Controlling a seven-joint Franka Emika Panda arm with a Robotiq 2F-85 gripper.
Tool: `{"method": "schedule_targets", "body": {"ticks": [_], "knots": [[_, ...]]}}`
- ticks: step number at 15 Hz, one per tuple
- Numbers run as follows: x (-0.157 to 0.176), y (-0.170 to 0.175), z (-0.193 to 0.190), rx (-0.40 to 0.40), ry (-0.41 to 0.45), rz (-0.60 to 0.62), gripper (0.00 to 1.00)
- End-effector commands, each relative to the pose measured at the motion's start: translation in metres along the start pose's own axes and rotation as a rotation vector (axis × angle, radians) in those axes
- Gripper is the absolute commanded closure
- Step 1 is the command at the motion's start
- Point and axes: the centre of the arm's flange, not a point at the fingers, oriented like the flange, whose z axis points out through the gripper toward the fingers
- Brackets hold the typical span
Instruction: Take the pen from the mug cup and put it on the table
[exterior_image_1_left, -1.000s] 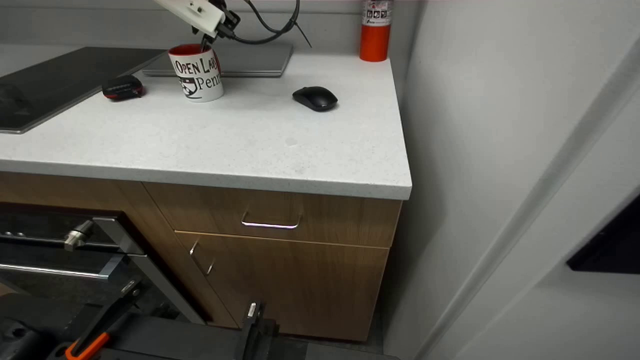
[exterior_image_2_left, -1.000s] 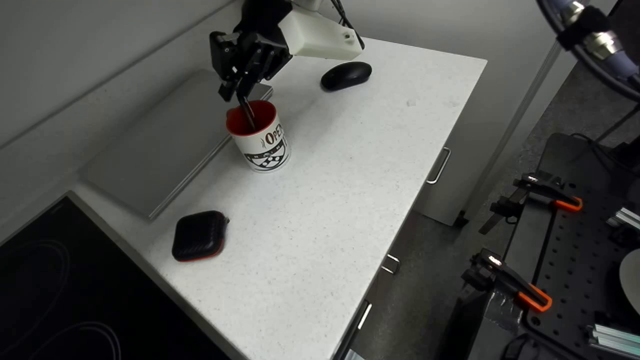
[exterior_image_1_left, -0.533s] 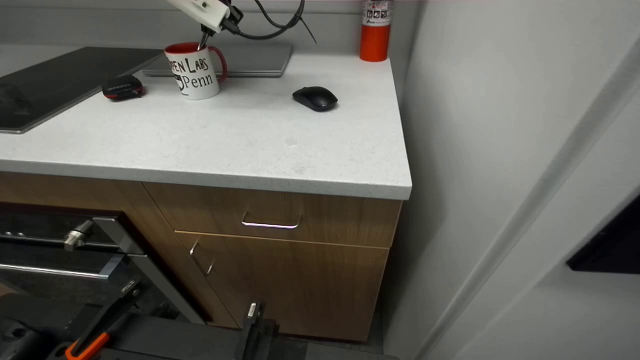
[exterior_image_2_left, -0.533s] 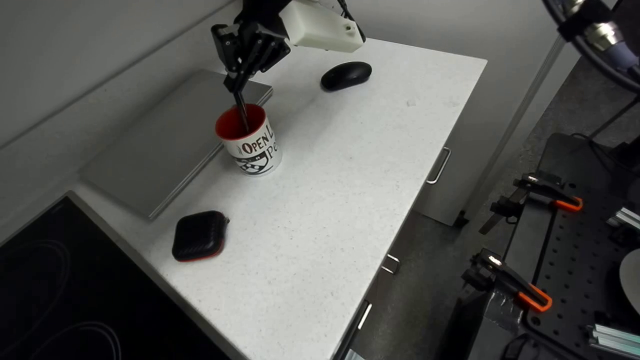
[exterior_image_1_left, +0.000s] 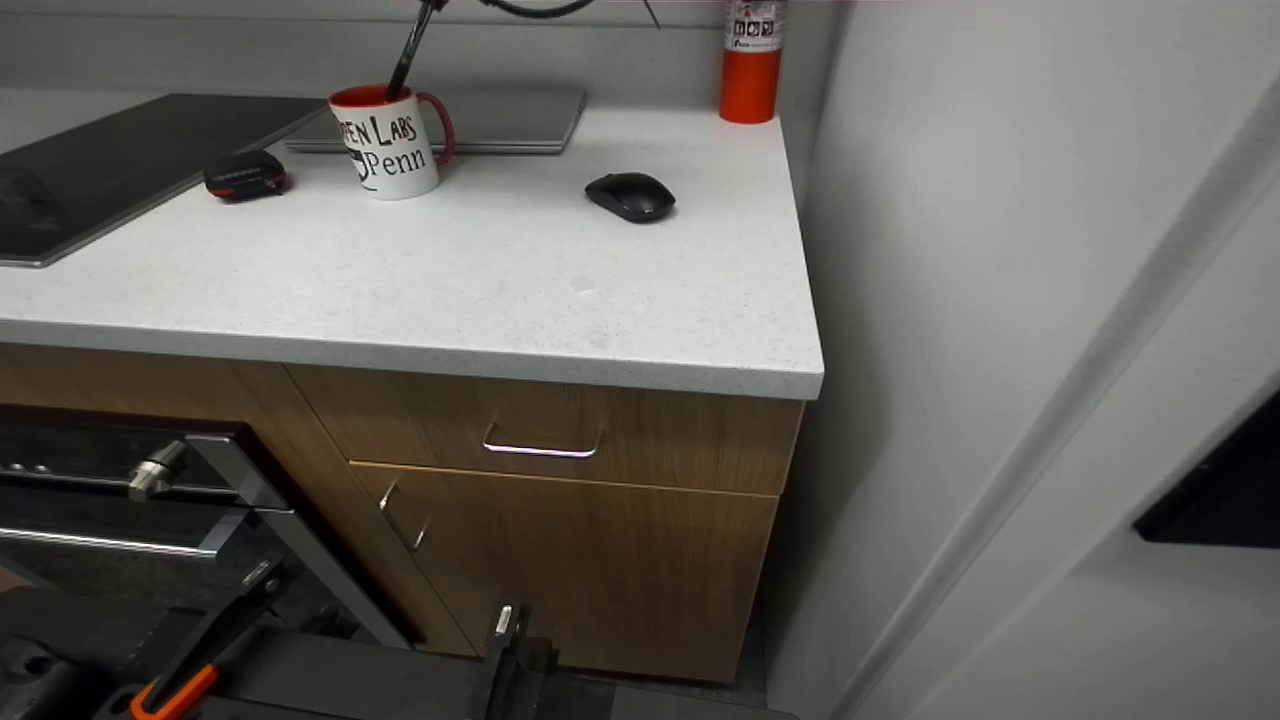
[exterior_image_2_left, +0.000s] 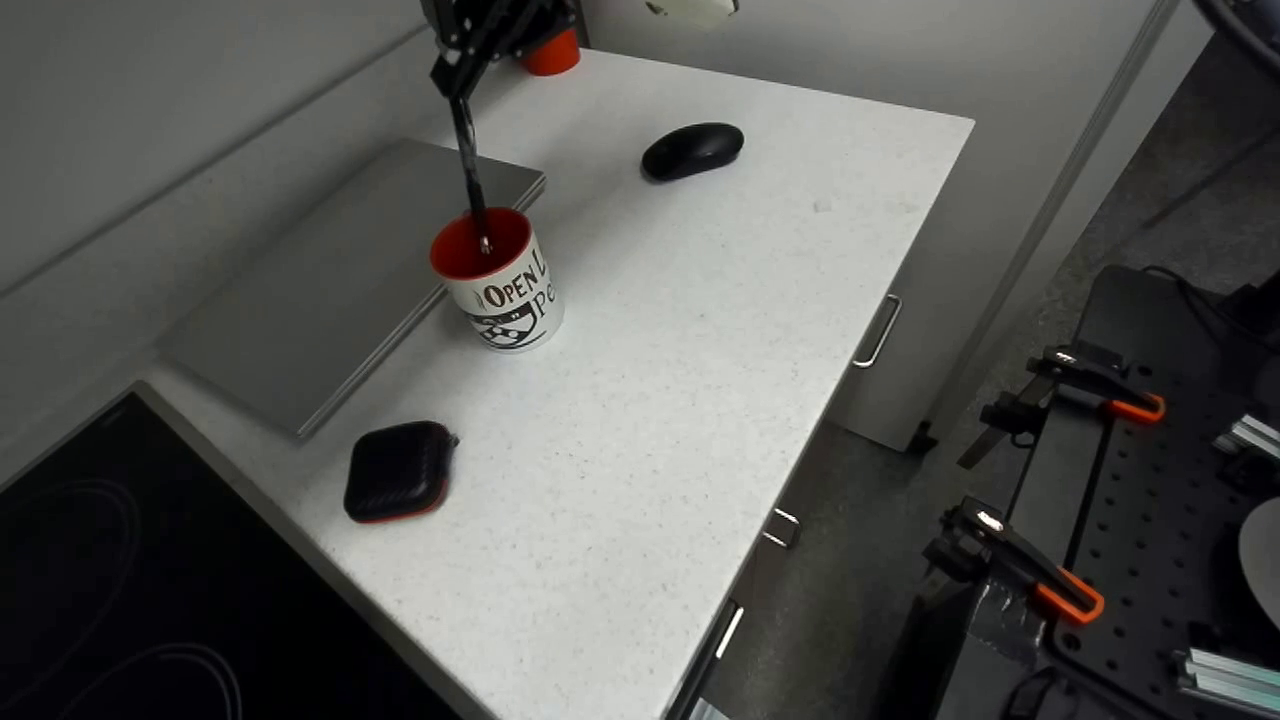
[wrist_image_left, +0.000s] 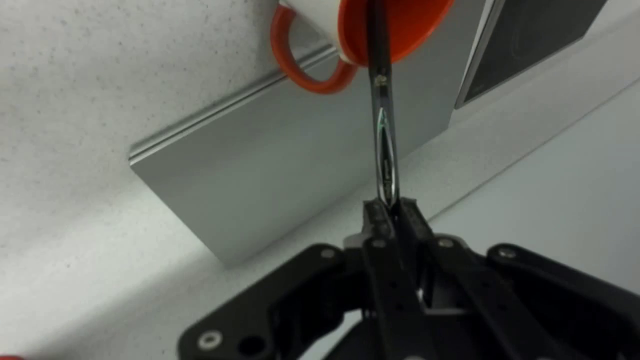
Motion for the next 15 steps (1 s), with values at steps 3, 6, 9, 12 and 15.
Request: {"method": "schedule_targets", "body": {"ticks": [3, 6, 9, 12, 15], "knots": [[0.045, 0.006, -0.066, 0.034, 0.068, 0.054, 0.97], [0.052, 0.029, -0.073, -0.050, 0.048, 0.056, 0.97], [0.046, 0.059, -0.059, -0.129, -0.035, 0.080, 0.97], [0.036, 0.082, -0.039, -0.174, -0.154, 0.124, 0.97], [0.026, 0.100, -0.020, -0.220, -0.286, 0.176, 0.97]]}}
